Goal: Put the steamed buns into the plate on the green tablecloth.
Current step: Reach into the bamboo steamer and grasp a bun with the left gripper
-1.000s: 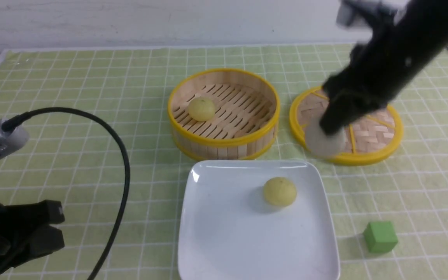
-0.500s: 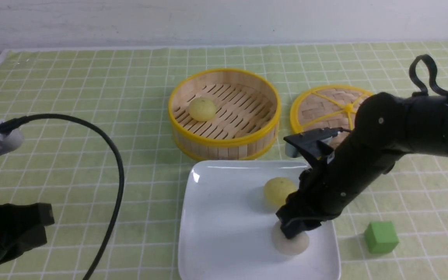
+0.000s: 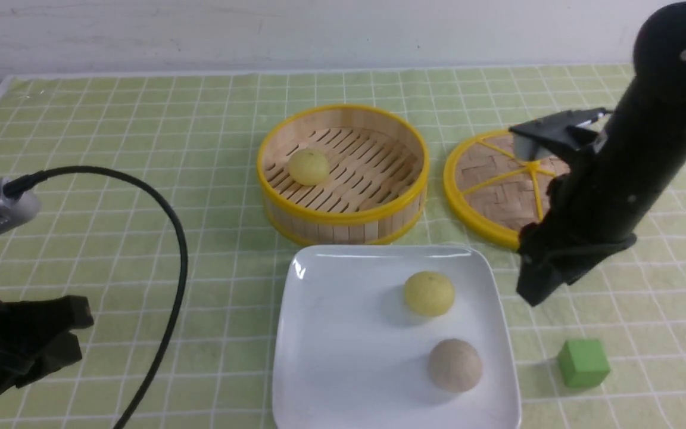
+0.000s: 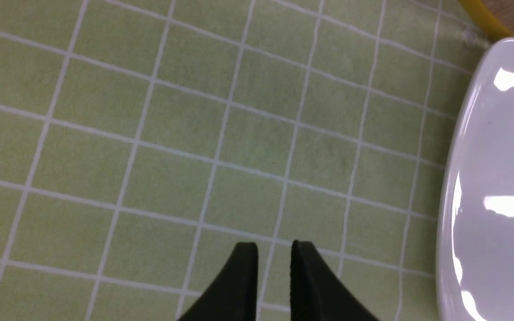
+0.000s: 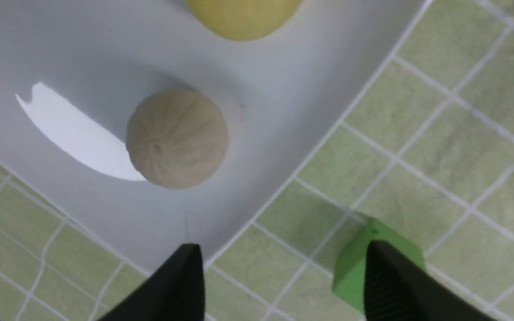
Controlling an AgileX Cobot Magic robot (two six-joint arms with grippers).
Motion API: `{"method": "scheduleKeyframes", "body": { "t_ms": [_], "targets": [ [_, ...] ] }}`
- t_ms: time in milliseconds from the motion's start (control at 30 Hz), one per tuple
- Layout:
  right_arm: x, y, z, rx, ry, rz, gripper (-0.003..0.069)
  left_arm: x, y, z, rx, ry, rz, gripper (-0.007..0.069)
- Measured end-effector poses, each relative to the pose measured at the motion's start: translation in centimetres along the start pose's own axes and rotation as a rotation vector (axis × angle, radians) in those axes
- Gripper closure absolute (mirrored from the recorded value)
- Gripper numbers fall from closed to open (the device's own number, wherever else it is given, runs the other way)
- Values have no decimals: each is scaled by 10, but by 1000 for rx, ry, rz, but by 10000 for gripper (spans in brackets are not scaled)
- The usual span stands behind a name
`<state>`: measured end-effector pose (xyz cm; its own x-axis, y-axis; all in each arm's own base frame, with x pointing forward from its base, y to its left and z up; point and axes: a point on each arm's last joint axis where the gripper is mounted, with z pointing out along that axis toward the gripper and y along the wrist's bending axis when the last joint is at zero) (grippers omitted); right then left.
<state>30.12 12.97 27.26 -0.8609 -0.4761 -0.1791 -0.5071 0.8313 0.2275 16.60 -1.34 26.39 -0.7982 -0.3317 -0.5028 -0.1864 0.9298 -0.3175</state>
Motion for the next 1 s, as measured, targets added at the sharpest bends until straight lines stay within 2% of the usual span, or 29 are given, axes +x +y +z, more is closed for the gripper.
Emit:
{"method": "scheduleKeyframes", "body": {
  "t_ms": [100,133,167,233,367,500,600,633,700,800,867,900,933,967,1000],
  "targets": [
    [29,-4,-18,17,-17,33,445,-13,-4,12,-9,73,-7,503],
    [30,-3,-18,17,-17,33,471,-13,-4,13,-11,84,-6,506],
    [53,-2,-25,24,-22,48,588,-25,-9,16,-12,141,33,548],
    [71,2,-31,27,-35,58,655,-37,-15,16,1,175,72,591],
    [120,15,-39,31,-78,58,675,-65,-40,25,95,286,141,623],
    [153,21,-35,61,-189,56,674,-83,-85,47,185,351,252,623],
    [171,23,-28,94,-318,58,674,-102,-129,68,192,344,341,595],
    [172,23,-29,97,-336,59,674,-104,-132,69,195,344,340,595],
    [176,26,-29,93,-435,71,673,-125,-164,89,149,297,369,543],
    [177,28,-34,83,-491,77,672,-151,-192,113,85,225,381,454],
    [177,29,-34,83,-499,77,671,-163,-202,126,61,201,388,395],
    [177,29,-34,83,-499,77,670,-170,-209,137,46,191,398,337],
    [177,29,-34,83,-499,77,670,-171,-210,139,40,193,402,321],
    [178,28,-34,83,-498,78,669,-177,-214,152,27,192,411,265],
    [178,28,-34,83,-498,78,669,-178,-215,153,26,193,411,257]
  ]
}}
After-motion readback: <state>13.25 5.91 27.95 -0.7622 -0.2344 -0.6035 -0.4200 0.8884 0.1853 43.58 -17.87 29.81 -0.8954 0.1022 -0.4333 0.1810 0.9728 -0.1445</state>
